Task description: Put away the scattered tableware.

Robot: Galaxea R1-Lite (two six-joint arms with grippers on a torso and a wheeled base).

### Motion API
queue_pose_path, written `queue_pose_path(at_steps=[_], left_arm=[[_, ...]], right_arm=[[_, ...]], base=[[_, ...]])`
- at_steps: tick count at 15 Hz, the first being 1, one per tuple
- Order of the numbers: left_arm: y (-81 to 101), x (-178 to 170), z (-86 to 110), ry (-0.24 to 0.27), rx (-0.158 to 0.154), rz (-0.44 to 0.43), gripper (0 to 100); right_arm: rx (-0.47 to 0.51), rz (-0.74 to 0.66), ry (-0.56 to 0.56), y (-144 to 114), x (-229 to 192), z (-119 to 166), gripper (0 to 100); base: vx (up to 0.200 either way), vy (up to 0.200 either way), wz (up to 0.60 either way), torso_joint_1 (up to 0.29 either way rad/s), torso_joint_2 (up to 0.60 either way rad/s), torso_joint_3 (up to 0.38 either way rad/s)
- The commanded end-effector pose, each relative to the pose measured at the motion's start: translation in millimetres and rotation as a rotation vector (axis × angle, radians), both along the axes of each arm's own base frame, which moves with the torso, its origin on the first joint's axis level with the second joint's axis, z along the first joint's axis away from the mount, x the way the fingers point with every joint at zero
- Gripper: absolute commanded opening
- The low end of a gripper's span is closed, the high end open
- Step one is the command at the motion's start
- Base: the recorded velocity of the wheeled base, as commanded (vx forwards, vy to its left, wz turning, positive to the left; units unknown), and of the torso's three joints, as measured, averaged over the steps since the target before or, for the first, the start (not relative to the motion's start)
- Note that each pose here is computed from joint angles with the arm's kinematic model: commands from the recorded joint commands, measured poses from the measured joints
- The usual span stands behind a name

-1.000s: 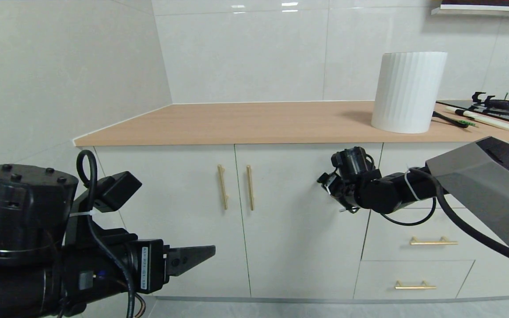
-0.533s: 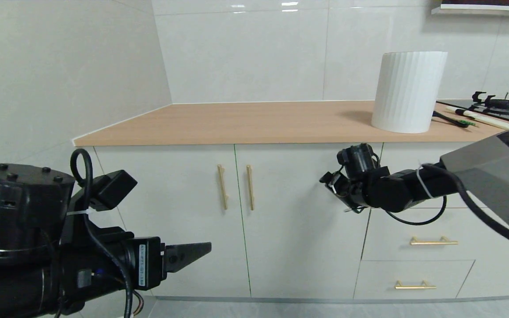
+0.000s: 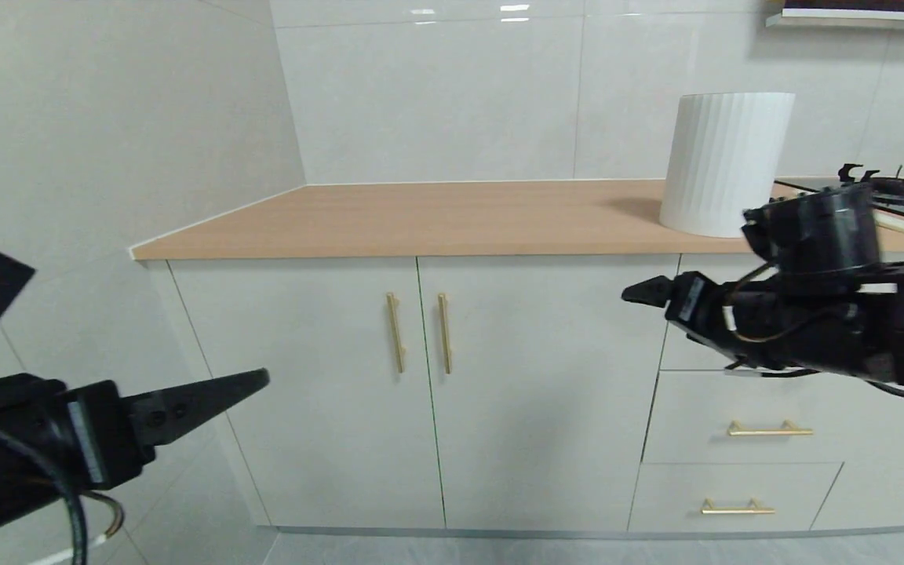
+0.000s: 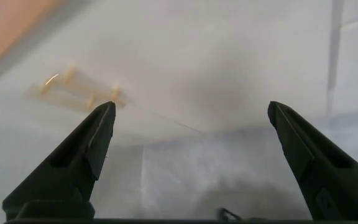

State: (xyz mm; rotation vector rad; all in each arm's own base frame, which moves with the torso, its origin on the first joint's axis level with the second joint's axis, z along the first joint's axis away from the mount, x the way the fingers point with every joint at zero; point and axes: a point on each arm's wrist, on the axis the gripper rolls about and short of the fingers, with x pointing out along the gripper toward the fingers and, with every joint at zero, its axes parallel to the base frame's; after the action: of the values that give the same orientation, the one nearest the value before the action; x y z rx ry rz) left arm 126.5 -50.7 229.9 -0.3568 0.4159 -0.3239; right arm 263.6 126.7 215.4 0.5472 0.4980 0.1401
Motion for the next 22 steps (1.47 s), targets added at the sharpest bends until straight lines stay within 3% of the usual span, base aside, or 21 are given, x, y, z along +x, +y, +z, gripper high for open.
queue_pose_path(at_steps=[1,3,5,6,9,10,12,13,14,15,17,18,19,20,22], left_arm=[[25.6,-56,1.9,-0.166,-0.04,0.039,100],[39.2,-95,-10.5,-0.247,-0.056,0.037,100],[50.6,-128,-23.6,-0.282,-0.044,0.032,100],[56.6,-146,-31.7,-0.292,-0.034,0.028,100],[63.0,-174,-46.3,-0.365,-0.024,0.09,100],[63.7,-180,-50.6,-0.391,-0.004,0.107,100],[62.3,-187,-63.3,-0.415,0.062,0.148,100],[60.8,-183,-69.2,-0.402,0.111,0.178,100],[60.6,-180,-73.7,-0.405,0.188,0.256,100],[59.9,-179,-72.8,-0.427,0.22,0.308,100],[56.1,-177,-75.7,-0.445,0.243,0.38,100],[53.8,-180,-83.4,-0.46,0.271,0.413,100],[52.5,-182,-92.5,-0.473,0.31,0.427,100],[52.8,-176,-106.1,-0.44,0.371,0.434,100],[53.2,-166,-120.1,-0.44,0.364,0.455,100]], right_arm=[[-0.081,-0.004,-0.233,-58,-114,33,100],[-0.157,-0.116,-0.329,-89,-168,19,100],[-0.231,-0.172,-0.433,-115,-215,4,100],[-0.33,-0.24,-0.475,-128,-241,-3,100],[-0.52,-0.418,-0.577,-139,-298,-16,100],[-0.573,-0.455,-0.604,-139,-311,-21,100],[-0.589,-0.498,-0.613,-138,-324,-32,100],[-0.601,-0.514,-0.602,-136,-329,-40,100],[-0.611,-0.527,-0.583,-134,-336,-54,100],[-0.613,-0.533,-0.554,-134,-333,-60,100],[-0.58,-0.591,-0.507,-136,-329,-67,100],[-0.573,-0.602,-0.488,-136,-326,-72,100],[-0.575,-0.596,-0.468,-136,-323,-78,100],[-0.562,-0.588,-0.438,-136,-317,-87,100],[-0.553,-0.518,-0.43,-135,-307,-103,100]], base=[[0.0,0.0,0.0,0.0,0.0,0.0],[0.0,0.0,0.0,0.0,0.0,0.0],[0.0,0.0,0.0,0.0,0.0,0.0],[0.0,0.0,0.0,0.0,0.0,0.0],[0.0,0.0,0.0,0.0,0.0,0.0],[0.0,0.0,0.0,0.0,0.0,0.0],[0.0,0.0,0.0,0.0,0.0,0.0],[0.0,0.0,0.0,0.0,0.0,0.0],[0.0,0.0,0.0,0.0,0.0,0.0],[0.0,0.0,0.0,0.0,0.0,0.0],[0.0,0.0,0.0,0.0,0.0,0.0],[0.0,0.0,0.0,0.0,0.0,0.0],[0.0,0.0,0.0,0.0,0.0,0.0],[0.0,0.0,0.0,0.0,0.0,0.0],[0.0,0.0,0.0,0.0,0.0,0.0]])
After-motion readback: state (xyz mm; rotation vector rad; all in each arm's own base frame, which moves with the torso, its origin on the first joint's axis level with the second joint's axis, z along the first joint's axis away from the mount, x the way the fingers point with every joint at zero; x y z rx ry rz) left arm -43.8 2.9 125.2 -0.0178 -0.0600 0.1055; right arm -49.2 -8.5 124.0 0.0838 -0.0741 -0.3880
